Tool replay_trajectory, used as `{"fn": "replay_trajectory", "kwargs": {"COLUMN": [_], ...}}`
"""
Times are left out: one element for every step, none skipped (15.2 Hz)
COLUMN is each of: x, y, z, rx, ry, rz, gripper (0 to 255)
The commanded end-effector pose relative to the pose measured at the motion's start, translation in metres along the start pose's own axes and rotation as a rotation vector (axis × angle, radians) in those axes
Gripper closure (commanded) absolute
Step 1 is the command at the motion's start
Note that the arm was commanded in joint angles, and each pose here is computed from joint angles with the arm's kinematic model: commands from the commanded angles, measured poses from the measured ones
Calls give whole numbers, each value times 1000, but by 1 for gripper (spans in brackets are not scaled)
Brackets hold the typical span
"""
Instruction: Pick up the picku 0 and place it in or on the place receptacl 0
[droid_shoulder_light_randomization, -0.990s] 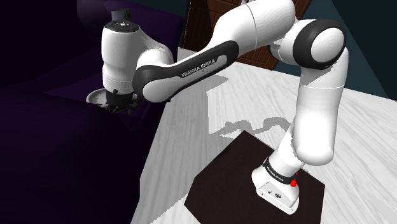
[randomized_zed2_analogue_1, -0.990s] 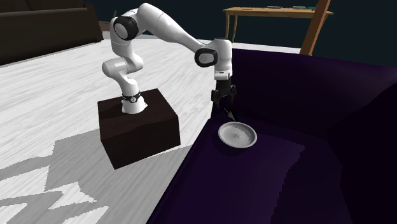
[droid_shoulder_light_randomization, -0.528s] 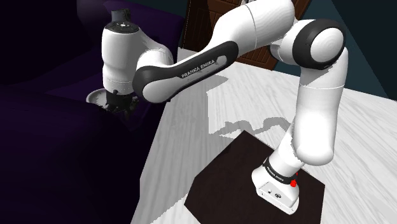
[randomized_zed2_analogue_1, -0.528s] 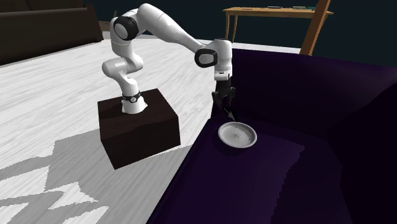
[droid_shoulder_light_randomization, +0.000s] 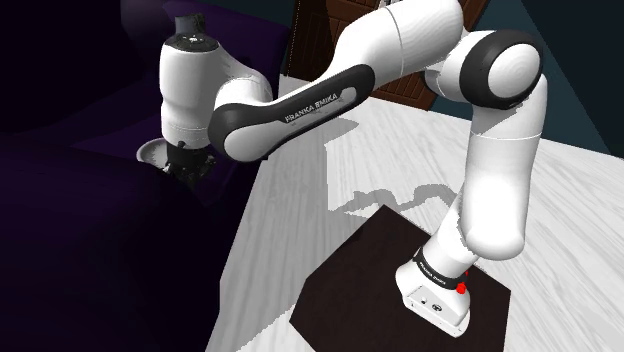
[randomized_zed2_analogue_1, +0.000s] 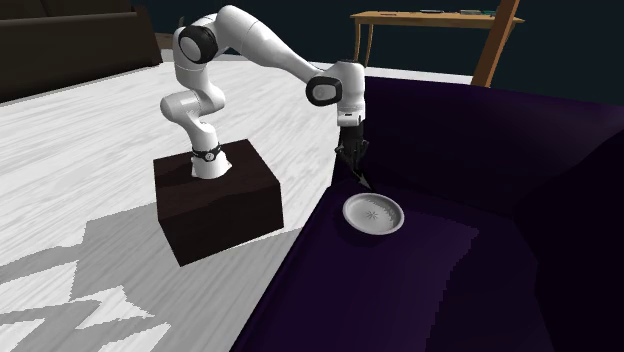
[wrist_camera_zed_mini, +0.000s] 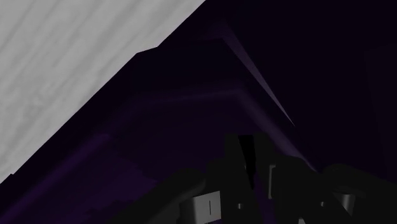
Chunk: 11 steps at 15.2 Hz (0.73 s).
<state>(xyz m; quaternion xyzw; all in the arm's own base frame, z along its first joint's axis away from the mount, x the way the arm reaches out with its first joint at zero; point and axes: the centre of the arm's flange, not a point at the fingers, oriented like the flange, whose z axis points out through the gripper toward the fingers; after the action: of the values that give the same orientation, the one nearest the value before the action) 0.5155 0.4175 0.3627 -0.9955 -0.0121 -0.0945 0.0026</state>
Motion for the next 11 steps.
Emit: {"fn": "replay_trajectory", "kwargs": {"x": [0, 1, 2, 3, 4, 5, 6, 7, 8, 9, 10], "y": [1, 1, 0, 0, 0, 0, 0, 0, 0, 0, 0], "z": [1, -5, -10, -15, -20, -25, -31, -36, -41, -46, -51], "rx": [-1, -1, -1, -1, -1, -1, -1, -1, -1, -1, -1], "ry": [-1, -1, -1, -1, -1, -1, -1, -1, -1, -1, -1], "rz": [1, 1, 1, 1, 1, 1, 1, 1, 1, 1, 1], "gripper": [255, 255, 255, 255, 255, 255, 255, 255, 255, 255, 255]}}
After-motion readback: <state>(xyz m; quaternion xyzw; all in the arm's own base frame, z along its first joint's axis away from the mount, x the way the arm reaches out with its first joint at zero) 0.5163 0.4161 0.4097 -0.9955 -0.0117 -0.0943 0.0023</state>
